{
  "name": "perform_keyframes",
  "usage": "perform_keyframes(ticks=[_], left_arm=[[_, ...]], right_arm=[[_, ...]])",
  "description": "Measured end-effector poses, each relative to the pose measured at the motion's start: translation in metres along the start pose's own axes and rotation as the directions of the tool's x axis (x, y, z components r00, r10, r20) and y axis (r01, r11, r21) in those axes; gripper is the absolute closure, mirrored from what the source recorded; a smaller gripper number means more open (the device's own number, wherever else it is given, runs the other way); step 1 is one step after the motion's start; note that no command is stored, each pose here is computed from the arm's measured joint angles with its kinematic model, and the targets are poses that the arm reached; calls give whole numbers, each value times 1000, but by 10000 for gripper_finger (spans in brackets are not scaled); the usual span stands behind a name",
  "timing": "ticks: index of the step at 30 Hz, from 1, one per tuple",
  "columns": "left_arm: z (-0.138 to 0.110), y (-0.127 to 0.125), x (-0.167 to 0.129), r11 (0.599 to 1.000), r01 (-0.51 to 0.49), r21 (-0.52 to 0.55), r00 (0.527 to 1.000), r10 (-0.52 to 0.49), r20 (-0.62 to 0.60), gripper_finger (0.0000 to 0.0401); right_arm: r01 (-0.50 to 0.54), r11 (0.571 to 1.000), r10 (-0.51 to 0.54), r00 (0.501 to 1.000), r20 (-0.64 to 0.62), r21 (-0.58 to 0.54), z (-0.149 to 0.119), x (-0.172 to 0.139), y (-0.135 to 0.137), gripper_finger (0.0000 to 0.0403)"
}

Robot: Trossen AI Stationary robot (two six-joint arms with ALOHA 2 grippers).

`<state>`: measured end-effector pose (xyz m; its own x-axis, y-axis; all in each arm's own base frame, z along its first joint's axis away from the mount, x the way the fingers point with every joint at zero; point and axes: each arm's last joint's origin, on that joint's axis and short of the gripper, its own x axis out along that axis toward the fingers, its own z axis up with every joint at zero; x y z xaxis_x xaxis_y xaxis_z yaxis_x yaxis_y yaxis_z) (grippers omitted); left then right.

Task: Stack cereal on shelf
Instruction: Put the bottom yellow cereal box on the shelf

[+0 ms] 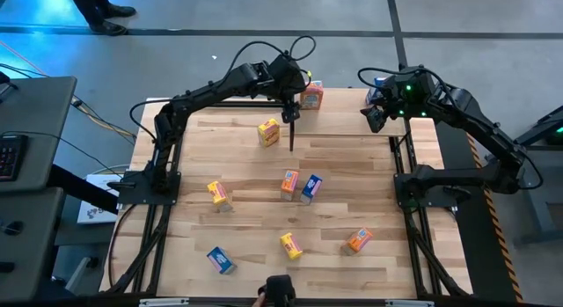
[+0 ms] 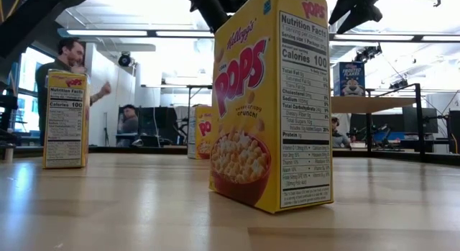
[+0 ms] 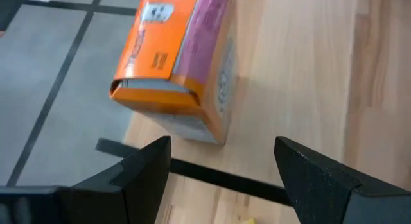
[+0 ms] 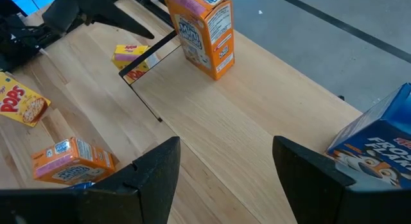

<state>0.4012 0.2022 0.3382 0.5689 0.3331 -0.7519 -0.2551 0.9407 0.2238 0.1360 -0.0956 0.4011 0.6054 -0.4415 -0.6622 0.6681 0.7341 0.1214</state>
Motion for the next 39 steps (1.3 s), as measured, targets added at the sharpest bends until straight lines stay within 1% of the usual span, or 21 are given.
perform_keyframes(ticks=[6,11,14,20,26,28,33,36,39], left_arm=[[-2,-1,0,1000,-12,-3,1000,12,-26,135],[-4,-3,-17,1000,-7,-30,999,5,-54,135],[-7,-7,-31,999,19,-39,997,-22,-80,135],[-6,-10,-60,989,114,-96,992,-117,-34,135],[-9,-15,-84,973,199,-114,979,-202,-16,135],[-10,-19,-91,969,219,-117,974,-223,-23,135],[-10,-28,-108,963,235,-133,971,-239,-16,135],[-10,-39,-116,959,250,-131,967,-253,-8,135],[-13,-58,-118,953,284,-102,957,-288,-25,135]], right_arm=[[0,1000,0,1000,0,0,0,0,0,163],[0,1000,0,1000,0,0,0,0,0,163],[0,1000,0,1000,0,0,0,0,0,163],[0,1000,0,1000,0,-1,0,0,0,163],[0,1000,0,1000,0,0,0,0,0,163],[0,1000,0,1000,0,0,0,0,0,163],[0,1000,0,1000,0,0,0,0,0,163],[0,1000,0,1000,0,-1,0,0,0,163],[0,1000,0,1000,0,0,0,0,0,163]])
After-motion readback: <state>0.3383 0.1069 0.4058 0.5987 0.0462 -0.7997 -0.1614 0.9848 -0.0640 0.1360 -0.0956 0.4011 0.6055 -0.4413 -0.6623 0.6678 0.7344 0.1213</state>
